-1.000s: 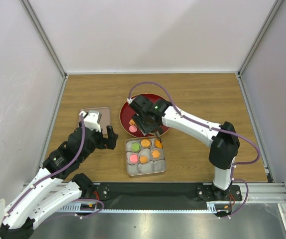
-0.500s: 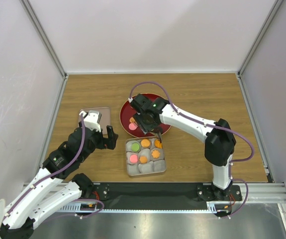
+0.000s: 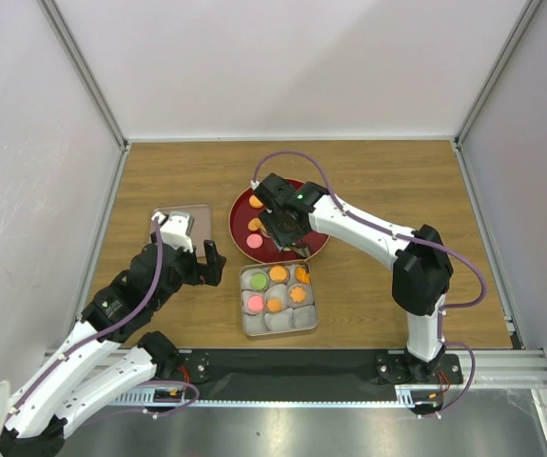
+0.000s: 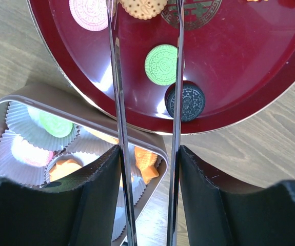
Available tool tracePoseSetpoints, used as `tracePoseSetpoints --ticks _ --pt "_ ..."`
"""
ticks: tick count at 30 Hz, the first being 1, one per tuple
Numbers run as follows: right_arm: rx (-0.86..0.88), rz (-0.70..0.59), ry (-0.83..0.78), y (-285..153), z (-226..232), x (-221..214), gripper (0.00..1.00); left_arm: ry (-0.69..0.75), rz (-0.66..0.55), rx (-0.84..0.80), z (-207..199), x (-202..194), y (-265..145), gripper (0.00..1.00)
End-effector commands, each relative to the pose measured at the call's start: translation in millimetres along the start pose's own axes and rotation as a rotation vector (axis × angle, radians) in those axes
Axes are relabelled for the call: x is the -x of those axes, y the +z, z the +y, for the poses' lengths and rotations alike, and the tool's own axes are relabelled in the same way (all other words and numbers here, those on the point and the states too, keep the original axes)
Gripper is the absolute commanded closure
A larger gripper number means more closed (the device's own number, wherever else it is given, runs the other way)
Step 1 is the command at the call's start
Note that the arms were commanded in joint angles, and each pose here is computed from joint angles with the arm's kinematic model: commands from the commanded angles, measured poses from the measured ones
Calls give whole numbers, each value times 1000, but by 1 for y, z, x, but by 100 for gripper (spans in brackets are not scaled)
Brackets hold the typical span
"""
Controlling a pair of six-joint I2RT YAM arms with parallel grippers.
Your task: Pack the cookies
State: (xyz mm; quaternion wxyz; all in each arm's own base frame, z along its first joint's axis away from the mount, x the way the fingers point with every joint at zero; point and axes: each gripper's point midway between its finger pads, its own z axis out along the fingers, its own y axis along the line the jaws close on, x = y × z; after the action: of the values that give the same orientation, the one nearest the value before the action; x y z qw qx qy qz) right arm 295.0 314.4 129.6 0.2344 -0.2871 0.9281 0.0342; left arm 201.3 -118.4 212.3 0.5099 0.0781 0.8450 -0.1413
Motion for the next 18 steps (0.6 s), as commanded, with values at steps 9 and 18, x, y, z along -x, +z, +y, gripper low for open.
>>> tracePoseSetpoints --ticks 9,18 --pt "14 -20 13 5 1 9 49 -8 -31 -15 -4 10 -2 0" --pt "40 -12 32 0 -4 3 50 -9 -29 -20 -5 9 -2 0"
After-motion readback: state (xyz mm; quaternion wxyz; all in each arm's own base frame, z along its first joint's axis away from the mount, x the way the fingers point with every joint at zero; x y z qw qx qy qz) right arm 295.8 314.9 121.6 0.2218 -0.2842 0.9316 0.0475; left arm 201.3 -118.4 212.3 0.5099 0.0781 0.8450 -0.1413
